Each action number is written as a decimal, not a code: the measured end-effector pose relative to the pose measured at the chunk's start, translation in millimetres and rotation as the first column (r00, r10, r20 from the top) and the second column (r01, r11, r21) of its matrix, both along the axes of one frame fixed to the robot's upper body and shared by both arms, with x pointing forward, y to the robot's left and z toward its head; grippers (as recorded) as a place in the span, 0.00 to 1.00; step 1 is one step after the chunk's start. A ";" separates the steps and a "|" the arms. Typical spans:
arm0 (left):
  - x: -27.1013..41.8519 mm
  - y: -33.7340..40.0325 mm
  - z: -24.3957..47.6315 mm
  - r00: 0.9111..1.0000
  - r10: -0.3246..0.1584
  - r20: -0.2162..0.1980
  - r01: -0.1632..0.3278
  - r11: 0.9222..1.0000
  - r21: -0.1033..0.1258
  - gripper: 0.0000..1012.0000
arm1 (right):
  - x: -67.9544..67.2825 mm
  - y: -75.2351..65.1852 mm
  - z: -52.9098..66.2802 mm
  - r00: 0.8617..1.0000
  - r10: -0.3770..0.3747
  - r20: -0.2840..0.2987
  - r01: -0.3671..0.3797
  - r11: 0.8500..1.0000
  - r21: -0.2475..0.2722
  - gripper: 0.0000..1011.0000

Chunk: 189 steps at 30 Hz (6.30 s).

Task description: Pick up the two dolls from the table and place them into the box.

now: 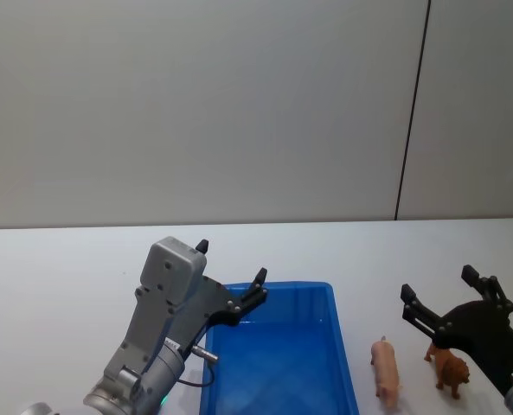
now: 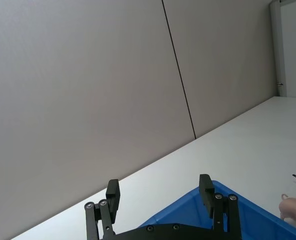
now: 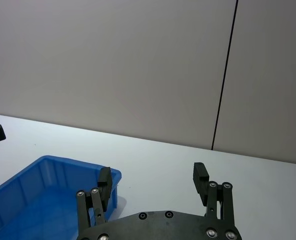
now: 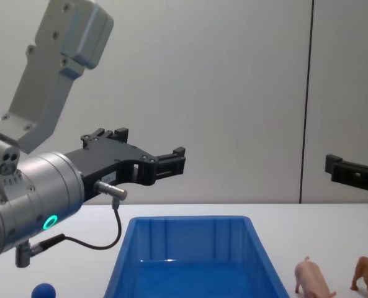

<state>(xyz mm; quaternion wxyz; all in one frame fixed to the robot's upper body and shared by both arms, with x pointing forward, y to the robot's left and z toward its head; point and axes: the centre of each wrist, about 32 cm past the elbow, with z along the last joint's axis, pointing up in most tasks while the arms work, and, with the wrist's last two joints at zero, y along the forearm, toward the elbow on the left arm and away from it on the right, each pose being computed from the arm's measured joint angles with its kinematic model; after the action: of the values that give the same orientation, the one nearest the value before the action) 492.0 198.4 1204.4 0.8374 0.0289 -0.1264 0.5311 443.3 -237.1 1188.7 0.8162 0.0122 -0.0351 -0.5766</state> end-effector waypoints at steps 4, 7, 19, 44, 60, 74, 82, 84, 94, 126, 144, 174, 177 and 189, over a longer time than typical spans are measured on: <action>0.0 0.0 0.0 1.000 0.000 0.000 0.000 1.000 0.000 0.99 | 0.0 0.0 0.0 1.000 0.000 0.000 0.000 1.000 0.000 0.99; 0.0 0.0 0.0 1.000 0.000 0.000 0.000 1.000 0.000 0.99 | 0.0 0.0 0.0 1.000 0.000 0.000 0.000 1.000 0.000 0.99; 0.0 0.0 0.0 1.000 0.000 0.000 0.000 1.000 0.000 0.99 | 0.0 0.0 0.0 1.000 0.000 0.000 0.000 1.000 0.000 0.99; 0.0 0.0 0.0 1.000 0.000 0.000 0.000 1.000 0.000 0.99 | -4.4 -42.9 -6.2 0.996 0.039 -0.081 -0.041 0.999 -0.019 0.99; 0.0 0.0 0.0 1.000 0.000 0.000 0.000 1.000 0.000 0.99 | -2.8 -69.6 -23.4 0.970 0.068 -0.232 -0.086 0.994 -0.071 0.99; 0.0 0.0 0.0 1.000 0.000 0.000 0.000 1.000 0.000 0.99 | 7.4 -69.2 -38.3 0.946 0.081 -0.315 -0.106 0.992 -0.065 0.99; 0.0 0.0 0.0 1.000 0.000 0.000 0.000 1.000 0.000 0.99 | 13.4 -67.3 -44.1 0.935 0.081 -0.346 -0.107 0.993 -0.055 0.93; 0.0 0.0 0.0 1.000 0.000 0.000 0.000 1.000 0.000 0.99 | 14.9 -66.8 -45.6 0.932 0.081 -0.354 -0.106 0.993 -0.053 0.89; 0.0 0.0 0.0 1.000 0.000 0.000 0.000 1.000 0.000 0.99 | 19.5 -65.0 -49.7 0.924 0.081 -0.374 -0.105 0.993 -0.046 0.58; 0.0 0.0 0.0 1.000 0.000 0.000 0.000 1.000 0.000 0.99 | 35.8 -39.6 -4.0 0.971 0.203 -0.124 -0.215 0.972 -0.095 0.44; 0.0 0.0 0.0 1.000 0.000 0.000 0.000 1.000 0.000 0.99 | 57.9 6.7 21.2 0.890 0.435 -0.139 -0.440 0.898 -0.005 0.47; 0.0 0.0 0.0 1.000 0.000 0.000 0.000 1.000 0.000 0.99 | 51.1 -12.4 11.8 0.919 0.357 -0.167 -0.354 0.934 0.046 0.99; 0.0 0.0 0.0 1.000 0.000 0.000 0.000 1.000 0.000 0.99 | 45.9 -19.7 8.0 0.927 0.329 -0.182 -0.327 0.944 0.044 0.99; 0.0 0.0 0.0 1.000 0.000 0.000 0.000 1.000 0.000 0.99 | 34.2 -30.5 -6.2 0.923 0.285 -0.260 -0.288 0.957 0.028 0.99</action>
<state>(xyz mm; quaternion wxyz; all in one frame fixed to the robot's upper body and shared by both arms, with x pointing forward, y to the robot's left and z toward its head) 492.0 198.4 1204.4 0.8374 0.0289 -0.1264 0.5311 477.5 -267.7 1182.5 0.8891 -0.0633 0.0719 -0.4477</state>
